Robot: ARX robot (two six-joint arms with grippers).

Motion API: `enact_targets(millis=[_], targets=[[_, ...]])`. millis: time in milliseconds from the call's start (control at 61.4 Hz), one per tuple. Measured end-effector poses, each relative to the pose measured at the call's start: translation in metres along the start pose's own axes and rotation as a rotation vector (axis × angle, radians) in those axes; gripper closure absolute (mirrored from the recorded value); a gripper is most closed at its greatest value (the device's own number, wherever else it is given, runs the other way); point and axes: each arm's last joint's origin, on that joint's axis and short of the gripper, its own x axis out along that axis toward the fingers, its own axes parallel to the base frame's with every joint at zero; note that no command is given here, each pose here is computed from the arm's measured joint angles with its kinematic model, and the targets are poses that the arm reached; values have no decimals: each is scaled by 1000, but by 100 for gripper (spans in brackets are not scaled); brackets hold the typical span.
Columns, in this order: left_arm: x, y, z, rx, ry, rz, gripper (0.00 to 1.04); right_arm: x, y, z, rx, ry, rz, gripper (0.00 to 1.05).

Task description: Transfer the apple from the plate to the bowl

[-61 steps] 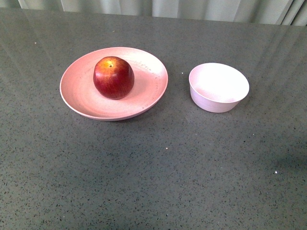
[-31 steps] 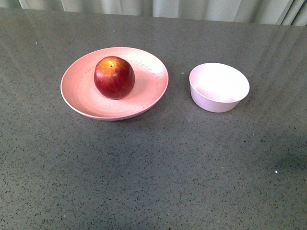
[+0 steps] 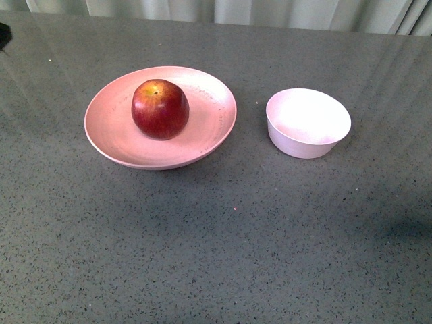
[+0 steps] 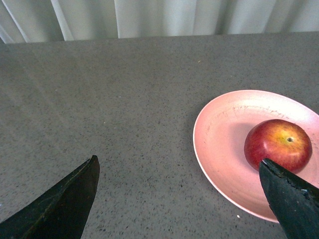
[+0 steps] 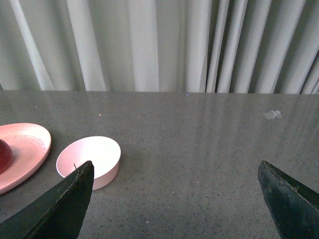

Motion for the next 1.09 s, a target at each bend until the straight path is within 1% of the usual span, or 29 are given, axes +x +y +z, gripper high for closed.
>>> enact_targets(millis=[293,505,717,962,1092], targets=[[56,-9,-2,8,41,-4,9,0,0,0,0,0,0,9],[77,-19,-4,31,58,-37,9,0,0,0,0,0,0,9],[92,-39,-6,50,85,-119,9,0,0,0,0,0,0,9],[101,-61,-9,12,129,-267,9,0,0,0,0,0,0,9],[103,-67,-14,5,149,-299,9,0,0,0,0,0,0,9]])
